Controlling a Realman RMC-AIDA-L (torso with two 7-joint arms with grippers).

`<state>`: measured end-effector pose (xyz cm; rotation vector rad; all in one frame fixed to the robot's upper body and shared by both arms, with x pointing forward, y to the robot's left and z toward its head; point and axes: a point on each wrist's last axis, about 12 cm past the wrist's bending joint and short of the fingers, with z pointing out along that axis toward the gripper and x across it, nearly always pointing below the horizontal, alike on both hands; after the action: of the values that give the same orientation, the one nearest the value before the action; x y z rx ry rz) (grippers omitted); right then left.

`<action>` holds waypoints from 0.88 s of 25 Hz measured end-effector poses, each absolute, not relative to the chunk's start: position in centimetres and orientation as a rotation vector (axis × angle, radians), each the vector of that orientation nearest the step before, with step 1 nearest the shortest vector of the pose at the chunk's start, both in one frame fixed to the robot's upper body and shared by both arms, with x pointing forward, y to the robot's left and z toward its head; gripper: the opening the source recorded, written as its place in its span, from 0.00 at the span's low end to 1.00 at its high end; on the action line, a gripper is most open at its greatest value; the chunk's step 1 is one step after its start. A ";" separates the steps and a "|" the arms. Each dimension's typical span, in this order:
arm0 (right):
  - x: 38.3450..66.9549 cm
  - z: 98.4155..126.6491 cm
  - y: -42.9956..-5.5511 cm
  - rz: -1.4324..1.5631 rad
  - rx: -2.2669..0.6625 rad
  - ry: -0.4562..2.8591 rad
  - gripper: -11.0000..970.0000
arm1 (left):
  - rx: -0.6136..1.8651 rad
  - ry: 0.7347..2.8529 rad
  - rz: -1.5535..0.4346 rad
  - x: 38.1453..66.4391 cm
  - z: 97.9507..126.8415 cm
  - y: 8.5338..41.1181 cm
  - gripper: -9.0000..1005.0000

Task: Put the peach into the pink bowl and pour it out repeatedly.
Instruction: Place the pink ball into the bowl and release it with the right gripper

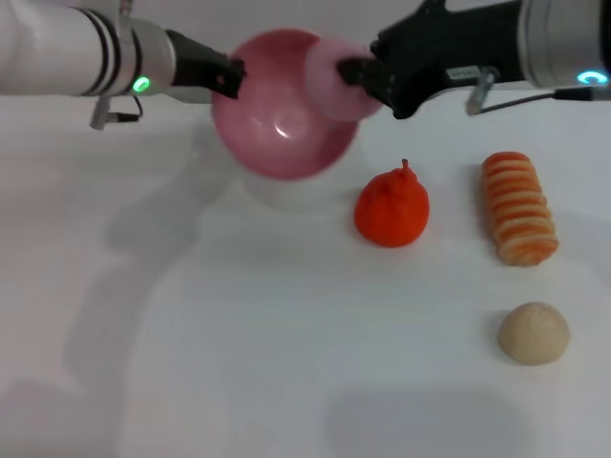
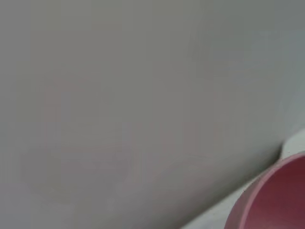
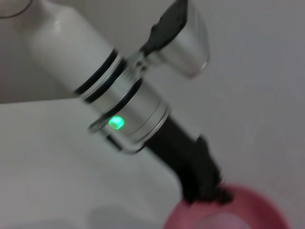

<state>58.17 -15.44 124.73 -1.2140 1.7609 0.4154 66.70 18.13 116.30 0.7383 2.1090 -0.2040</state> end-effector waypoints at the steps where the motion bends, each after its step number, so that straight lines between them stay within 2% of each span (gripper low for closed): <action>1: 58.4 124.5 -15.2 0.413 -1.213 1.758 0.06 | 0.759 2.118 -0.212 66.6 116.3 17.8 0.05; 3: 58.9 124.0 -14.7 0.409 -1.218 1.759 0.04 | 0.799 2.140 -0.231 66.3 116.4 17.3 0.05; 12: 59.4 122.1 -13.1 0.430 -1.302 1.802 0.11 | 0.987 2.237 -0.238 65.4 117.5 15.9 0.05; 22: 59.6 120.8 -12.6 0.440 -1.329 1.835 0.18 | 1.011 2.276 -0.218 65.2 117.6 15.7 0.05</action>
<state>59.58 -12.61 120.76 -1.3286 1.8347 0.4402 65.19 15.73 117.62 1.0108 2.2759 -0.2180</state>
